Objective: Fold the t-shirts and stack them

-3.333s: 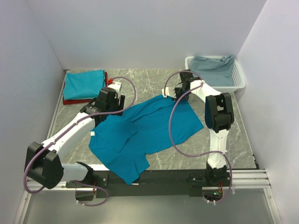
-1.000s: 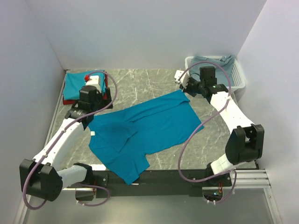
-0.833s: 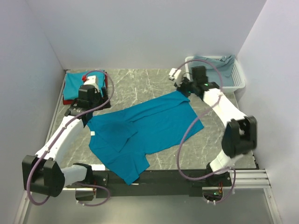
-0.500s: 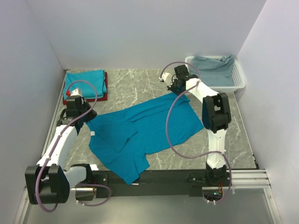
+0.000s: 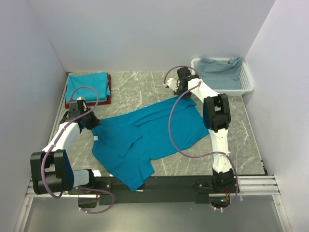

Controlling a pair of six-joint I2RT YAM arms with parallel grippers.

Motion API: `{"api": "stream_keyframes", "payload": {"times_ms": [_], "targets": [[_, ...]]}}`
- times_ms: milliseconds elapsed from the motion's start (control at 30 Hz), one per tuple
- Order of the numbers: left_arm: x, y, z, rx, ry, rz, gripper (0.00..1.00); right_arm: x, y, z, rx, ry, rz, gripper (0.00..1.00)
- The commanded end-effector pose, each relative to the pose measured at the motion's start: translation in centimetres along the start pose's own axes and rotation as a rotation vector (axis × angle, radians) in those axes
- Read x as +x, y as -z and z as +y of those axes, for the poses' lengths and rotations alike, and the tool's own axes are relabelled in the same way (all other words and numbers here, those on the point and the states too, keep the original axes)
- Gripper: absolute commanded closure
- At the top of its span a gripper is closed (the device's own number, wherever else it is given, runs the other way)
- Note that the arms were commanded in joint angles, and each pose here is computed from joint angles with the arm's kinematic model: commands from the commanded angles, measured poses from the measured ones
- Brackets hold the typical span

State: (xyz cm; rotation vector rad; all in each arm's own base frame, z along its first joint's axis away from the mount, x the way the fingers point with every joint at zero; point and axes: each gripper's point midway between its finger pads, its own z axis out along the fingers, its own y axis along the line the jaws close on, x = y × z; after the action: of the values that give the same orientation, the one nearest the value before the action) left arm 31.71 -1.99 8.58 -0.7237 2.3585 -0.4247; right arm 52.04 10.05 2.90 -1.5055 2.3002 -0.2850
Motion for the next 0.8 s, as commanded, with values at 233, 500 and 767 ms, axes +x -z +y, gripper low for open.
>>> {"api": "stream_keyframes", "payload": {"times_ms": [233, 500, 767], "targets": [[-3.3, 1.9, -2.8, 0.129, -0.083, -0.084, 0.89, -0.8, -0.3, -1.5, 0.003, 0.089, 0.058, 1.00], [-4.0, 2.8, -2.6, 0.142, -0.092, -0.134, 0.73, -1.0, -1.8, -1.9, 0.021, 0.136, 0.092, 1.00], [-4.3, 3.2, -2.6, 0.151, -0.099, -0.155, 0.73, -2.6, -2.7, -2.3, 0.043, 0.195, 0.097, 1.00]]}}
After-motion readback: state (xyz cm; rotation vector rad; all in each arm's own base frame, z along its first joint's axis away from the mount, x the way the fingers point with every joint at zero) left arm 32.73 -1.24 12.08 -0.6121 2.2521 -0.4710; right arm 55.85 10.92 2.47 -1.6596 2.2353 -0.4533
